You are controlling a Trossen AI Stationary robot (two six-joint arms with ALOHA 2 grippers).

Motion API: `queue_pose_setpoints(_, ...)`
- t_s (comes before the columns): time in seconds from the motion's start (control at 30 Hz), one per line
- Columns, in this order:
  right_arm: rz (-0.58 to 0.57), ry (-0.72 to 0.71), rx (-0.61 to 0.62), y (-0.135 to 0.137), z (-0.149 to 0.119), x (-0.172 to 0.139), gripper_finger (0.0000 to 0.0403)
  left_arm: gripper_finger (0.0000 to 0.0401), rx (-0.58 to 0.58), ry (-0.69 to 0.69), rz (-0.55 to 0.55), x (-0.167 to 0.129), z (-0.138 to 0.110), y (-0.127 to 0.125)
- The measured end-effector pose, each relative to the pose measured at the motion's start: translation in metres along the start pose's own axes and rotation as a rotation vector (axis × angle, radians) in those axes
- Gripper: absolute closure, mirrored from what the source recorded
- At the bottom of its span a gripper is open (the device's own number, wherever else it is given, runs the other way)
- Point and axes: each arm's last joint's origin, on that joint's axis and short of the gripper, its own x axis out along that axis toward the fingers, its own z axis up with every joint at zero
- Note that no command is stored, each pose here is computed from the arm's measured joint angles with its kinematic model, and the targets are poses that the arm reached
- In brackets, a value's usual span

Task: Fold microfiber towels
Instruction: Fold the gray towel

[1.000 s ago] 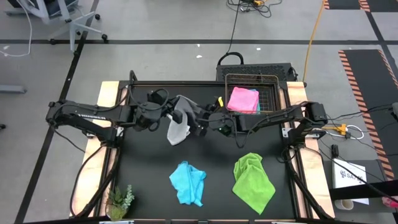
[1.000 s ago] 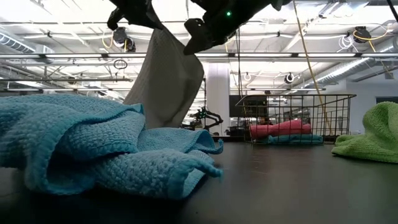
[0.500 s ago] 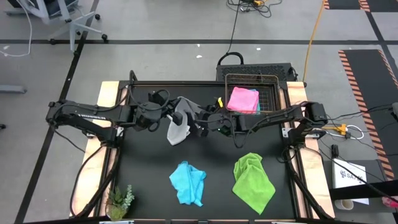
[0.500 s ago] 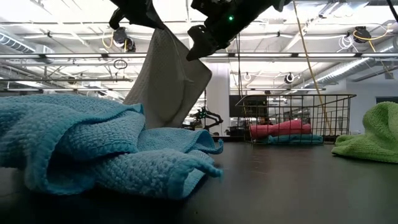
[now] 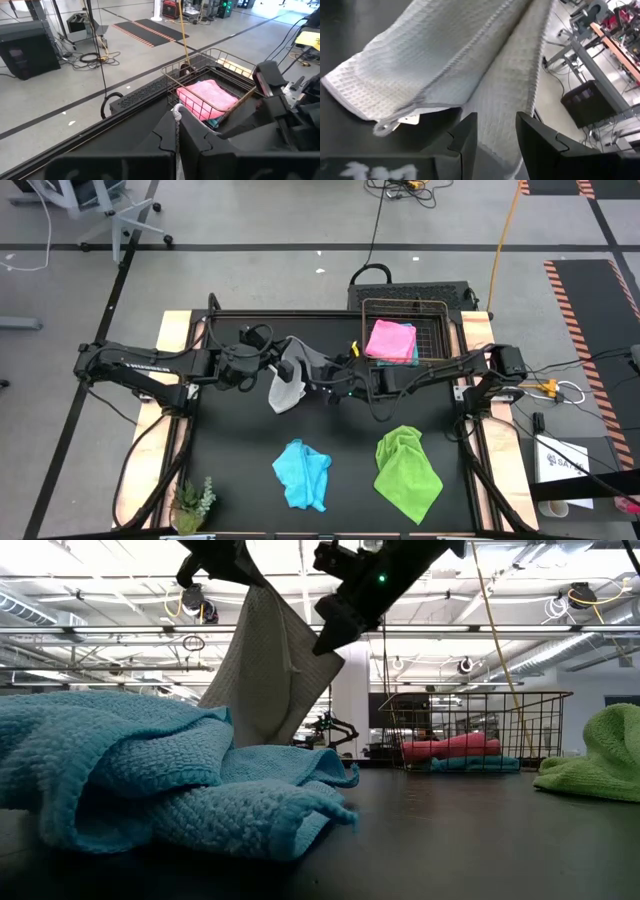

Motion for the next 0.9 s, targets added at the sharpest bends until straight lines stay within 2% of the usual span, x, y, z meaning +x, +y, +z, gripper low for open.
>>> queue_pose_setpoints(0.37,0.001,-0.055,0.028,-0.010,0.011,-0.019,0.0275,0.0390,0.003,0.001,0.000,0.000,0.000,0.000)
queue_pose_setpoints(0.5,-0.007,-0.053,0.043,-0.015,0.011,-0.018,0.0275,0.0396,0.008,0.002,-0.006,0.000,0.000,0.000)
queue_pose_setpoints(0.67,0.042,-0.040,0.150,-0.011,0.008,-0.010,0.0275,0.0390,0.009,0.005,-0.015,0.000,0.000,0.000)
queue_pose_setpoints(0.9,0.060,-0.191,0.158,-0.003,0.024,-0.018,0.0275,0.0392,0.010,0.003,0.009,0.004,0.002,0.005)
